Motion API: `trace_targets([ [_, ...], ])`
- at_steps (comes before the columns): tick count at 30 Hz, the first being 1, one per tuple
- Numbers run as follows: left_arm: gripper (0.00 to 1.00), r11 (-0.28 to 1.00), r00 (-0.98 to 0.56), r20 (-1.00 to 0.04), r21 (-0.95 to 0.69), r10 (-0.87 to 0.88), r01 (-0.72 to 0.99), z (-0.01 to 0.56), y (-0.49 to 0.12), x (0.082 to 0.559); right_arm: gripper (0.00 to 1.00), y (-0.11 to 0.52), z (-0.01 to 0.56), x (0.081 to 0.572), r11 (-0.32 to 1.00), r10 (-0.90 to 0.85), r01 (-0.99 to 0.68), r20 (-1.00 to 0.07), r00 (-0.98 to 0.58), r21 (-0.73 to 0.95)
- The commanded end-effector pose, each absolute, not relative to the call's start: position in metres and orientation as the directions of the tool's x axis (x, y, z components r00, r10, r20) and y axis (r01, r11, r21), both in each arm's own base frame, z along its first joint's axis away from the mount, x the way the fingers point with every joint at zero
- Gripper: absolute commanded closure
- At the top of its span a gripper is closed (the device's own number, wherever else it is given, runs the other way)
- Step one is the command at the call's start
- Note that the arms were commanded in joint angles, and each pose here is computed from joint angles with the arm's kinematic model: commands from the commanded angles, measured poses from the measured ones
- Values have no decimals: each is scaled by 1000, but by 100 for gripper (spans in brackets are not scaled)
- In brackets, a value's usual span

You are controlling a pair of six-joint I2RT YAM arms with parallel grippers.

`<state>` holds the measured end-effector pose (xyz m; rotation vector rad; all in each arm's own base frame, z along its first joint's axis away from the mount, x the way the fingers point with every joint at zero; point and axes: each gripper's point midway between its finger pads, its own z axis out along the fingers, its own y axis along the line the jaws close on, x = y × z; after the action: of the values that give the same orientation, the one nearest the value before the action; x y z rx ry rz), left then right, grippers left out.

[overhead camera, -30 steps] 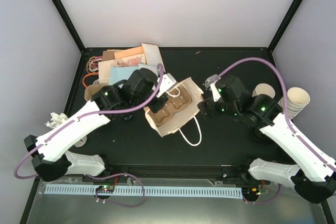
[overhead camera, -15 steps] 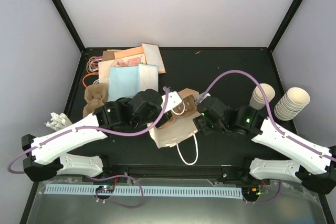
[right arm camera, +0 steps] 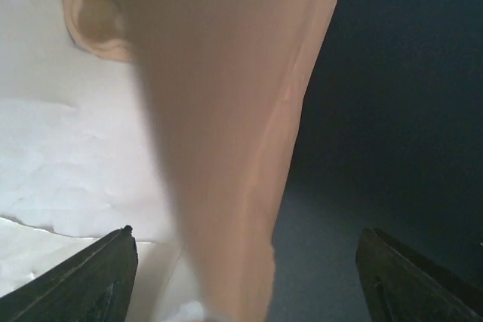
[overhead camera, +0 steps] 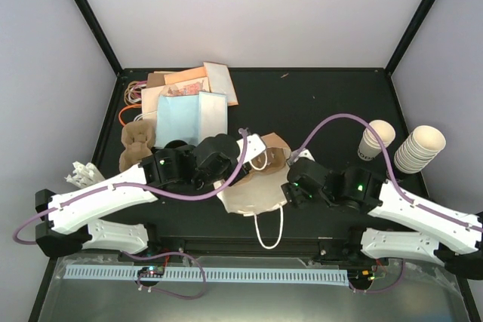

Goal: Pack the takeout coffee

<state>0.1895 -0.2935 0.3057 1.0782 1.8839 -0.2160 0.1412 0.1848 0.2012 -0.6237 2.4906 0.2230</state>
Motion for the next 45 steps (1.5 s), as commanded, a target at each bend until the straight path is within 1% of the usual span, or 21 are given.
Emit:
trace_targets([
  [1,98,647,-182,-848,222,497,730,335,-304,194,14,187,235,148,888,-299,-452,-643,-705,83],
  [4,98,658,-188,-863,200,470,726,345,-312,197,5,180,276,159,901,-252,-428,-715,-652,72],
  [6,98,675,-211,-864,182,457,715,352,-316,203,3,174,299,167,911,-242,-410,-739,-629,51],
  [10,98,720,-349,-804,135,481,681,345,-330,222,2,161,336,183,928,-238,-373,-772,-589,-2],
  [12,99,737,-427,-778,68,461,672,340,-337,229,0,153,351,192,935,-217,-355,-793,-569,-1],
  [14,99,752,-513,-755,-40,409,658,335,-344,237,0,146,363,201,938,-181,-345,-809,-559,28],
  [18,98,727,-638,-707,-260,305,636,331,-365,254,0,125,383,221,960,-70,-264,-837,-543,91],
  [20,98,706,-679,-680,-337,275,623,326,-374,265,0,116,386,230,970,-33,-220,-843,-537,101],
  [22,98,716,-717,-651,-375,249,589,320,-377,278,0,111,384,237,977,-8,-181,-837,-547,109],
  [28,98,791,-797,-585,-414,149,451,300,-357,322,0,97,366,256,987,77,-68,-791,-607,148],
  [31,98,796,-828,-550,-450,110,405,293,-348,335,0,93,363,263,980,126,-47,-788,-603,192],
  [34,95,800,-833,-545,-458,92,388,292,-342,342,0,90,352,269,974,166,-16,-759,-630,226],
  [35,93,801,-834,-546,-459,86,383,292,-341,344,0,90,348,270,973,173,-9,-748,-641,232],
  [36,87,802,-832,-549,-459,82,382,293,-339,346,0,92,346,270,971,175,-10,-739,-651,239],
  [37,77,801,-829,-553,-460,81,384,295,-338,345,0,94,345,270,968,178,-16,-733,-657,249],
  [38,65,803,-827,-557,-455,79,384,297,-335,345,0,96,345,270,965,183,-20,-731,-658,260],
  [39,55,807,-821,-565,-448,77,384,300,-332,345,0,97,347,268,961,196,-19,-730,-655,275],
  [40,48,812,-815,-575,-439,74,383,304,-328,344,0,98,350,268,957,208,-22,-732,-648,291],
  [41,43,818,-809,-583,-431,70,381,306,-324,344,0,100,354,266,951,217,-32,-735,-643,309],
  [43,37,825,-797,-601,-420,60,379,313,-314,341,0,104,370,261,930,254,-52,-736,-628,365],
  [45,33,831,-787,-615,-412,50,374,320,-304,337,0,110,393,255,897,308,-65,-723,-618,437],
])
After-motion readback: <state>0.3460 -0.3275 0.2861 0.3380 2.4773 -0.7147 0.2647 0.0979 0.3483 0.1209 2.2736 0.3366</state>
